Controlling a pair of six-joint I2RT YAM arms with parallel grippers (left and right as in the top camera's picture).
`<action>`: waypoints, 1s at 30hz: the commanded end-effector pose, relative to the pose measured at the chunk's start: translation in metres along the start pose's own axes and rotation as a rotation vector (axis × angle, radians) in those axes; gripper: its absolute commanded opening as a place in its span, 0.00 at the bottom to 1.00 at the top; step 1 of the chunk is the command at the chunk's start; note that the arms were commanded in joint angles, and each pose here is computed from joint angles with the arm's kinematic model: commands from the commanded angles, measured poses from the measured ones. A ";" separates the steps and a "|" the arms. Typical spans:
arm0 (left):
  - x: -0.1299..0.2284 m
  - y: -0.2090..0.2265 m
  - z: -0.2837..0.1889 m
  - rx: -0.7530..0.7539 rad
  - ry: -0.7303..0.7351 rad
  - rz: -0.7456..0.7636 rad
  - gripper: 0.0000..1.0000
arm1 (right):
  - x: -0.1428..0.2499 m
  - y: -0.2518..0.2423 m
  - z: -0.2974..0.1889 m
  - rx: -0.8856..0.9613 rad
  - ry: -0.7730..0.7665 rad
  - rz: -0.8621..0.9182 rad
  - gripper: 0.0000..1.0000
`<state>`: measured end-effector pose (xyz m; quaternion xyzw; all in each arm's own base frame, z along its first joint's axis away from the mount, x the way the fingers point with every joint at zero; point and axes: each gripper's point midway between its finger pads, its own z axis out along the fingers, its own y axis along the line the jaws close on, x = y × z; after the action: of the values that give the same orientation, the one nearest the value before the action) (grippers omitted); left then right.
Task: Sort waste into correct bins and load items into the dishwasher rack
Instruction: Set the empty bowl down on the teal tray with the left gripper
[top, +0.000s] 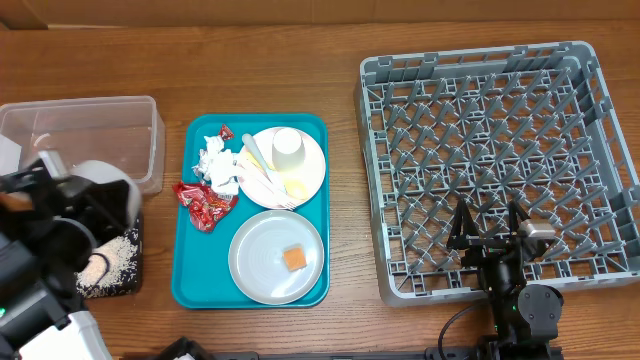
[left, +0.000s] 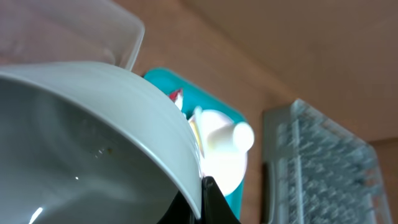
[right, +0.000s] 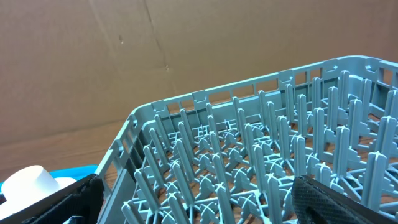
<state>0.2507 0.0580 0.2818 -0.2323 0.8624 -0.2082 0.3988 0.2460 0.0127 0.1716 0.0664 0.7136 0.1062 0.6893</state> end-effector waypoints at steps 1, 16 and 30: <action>0.027 0.022 0.011 -0.222 0.130 0.043 0.04 | 0.001 -0.003 0.000 0.011 -0.006 -0.008 1.00; 0.129 0.025 0.065 -0.362 0.679 -0.002 0.04 | 0.001 -0.003 0.000 0.011 -0.006 -0.008 1.00; 0.156 0.041 0.091 -0.523 0.812 0.051 0.04 | 0.001 -0.003 0.000 0.011 -0.006 -0.008 1.00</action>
<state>0.2231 -0.0234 0.1205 -0.1822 0.9793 -0.0823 -0.0316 0.2460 0.0127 0.1716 0.0663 0.7136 0.1061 0.6893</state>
